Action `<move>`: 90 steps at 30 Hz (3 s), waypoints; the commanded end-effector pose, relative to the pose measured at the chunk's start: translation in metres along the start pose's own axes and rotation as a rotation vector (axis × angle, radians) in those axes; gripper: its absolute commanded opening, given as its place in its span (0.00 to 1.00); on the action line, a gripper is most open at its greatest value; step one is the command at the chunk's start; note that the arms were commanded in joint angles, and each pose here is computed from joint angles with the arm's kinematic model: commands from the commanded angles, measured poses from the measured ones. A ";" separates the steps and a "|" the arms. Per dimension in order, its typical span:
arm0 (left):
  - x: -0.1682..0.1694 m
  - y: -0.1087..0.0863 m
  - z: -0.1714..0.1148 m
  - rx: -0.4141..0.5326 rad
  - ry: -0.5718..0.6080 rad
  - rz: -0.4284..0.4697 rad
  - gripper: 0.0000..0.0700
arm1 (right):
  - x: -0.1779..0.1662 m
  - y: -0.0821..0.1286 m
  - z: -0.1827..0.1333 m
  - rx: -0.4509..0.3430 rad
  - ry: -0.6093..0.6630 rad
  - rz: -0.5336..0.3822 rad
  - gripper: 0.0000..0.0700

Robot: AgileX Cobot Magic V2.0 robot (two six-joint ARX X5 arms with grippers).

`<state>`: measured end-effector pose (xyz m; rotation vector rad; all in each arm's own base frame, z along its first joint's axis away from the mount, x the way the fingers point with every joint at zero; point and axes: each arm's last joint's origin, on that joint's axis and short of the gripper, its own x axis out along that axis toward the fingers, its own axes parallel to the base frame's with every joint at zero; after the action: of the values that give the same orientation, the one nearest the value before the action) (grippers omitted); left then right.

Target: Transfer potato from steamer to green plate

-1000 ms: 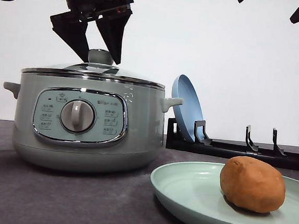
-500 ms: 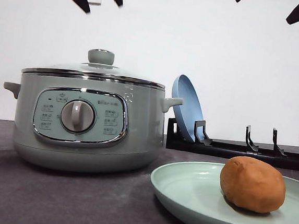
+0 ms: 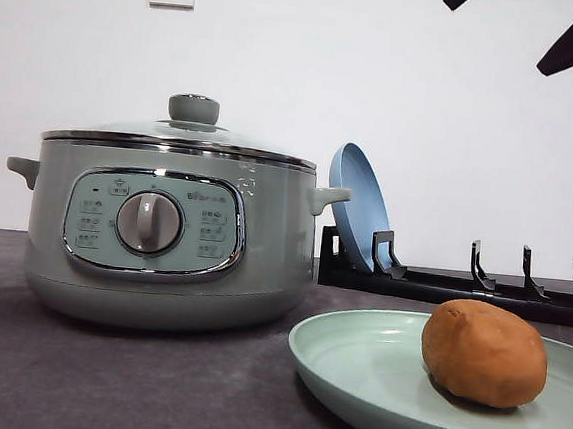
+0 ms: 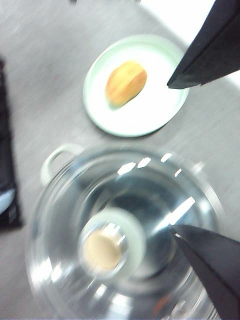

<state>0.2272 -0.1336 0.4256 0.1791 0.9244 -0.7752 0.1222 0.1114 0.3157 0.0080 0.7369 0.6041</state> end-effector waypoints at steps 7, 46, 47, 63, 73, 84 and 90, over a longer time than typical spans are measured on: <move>-0.006 -0.005 -0.001 0.003 0.019 -0.018 0.79 | -0.002 0.002 -0.002 -0.017 0.046 0.034 0.90; -0.006 -0.005 0.000 0.005 0.012 -0.017 0.01 | -0.002 0.002 -0.003 -0.017 0.055 0.019 0.00; -0.006 -0.005 0.000 0.005 0.013 -0.017 0.01 | -0.002 0.002 -0.003 -0.017 0.055 0.019 0.00; -0.117 0.007 -0.036 0.161 -0.799 0.320 0.01 | -0.002 0.002 -0.003 -0.017 0.055 0.019 0.00; -0.113 0.010 -0.137 0.082 -1.001 0.710 0.01 | -0.002 0.002 -0.003 -0.017 0.055 0.019 0.00; -0.039 0.025 -0.223 -0.031 -0.978 0.910 0.01 | -0.002 0.002 -0.003 -0.017 0.055 0.019 0.00; 0.003 0.037 -0.254 -0.068 -0.903 0.897 0.01 | -0.002 0.002 -0.003 -0.017 0.055 0.019 0.00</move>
<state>0.0873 0.0068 0.2648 0.1429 -0.0375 0.0530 0.1187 0.1095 0.3112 -0.0104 0.8016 0.6196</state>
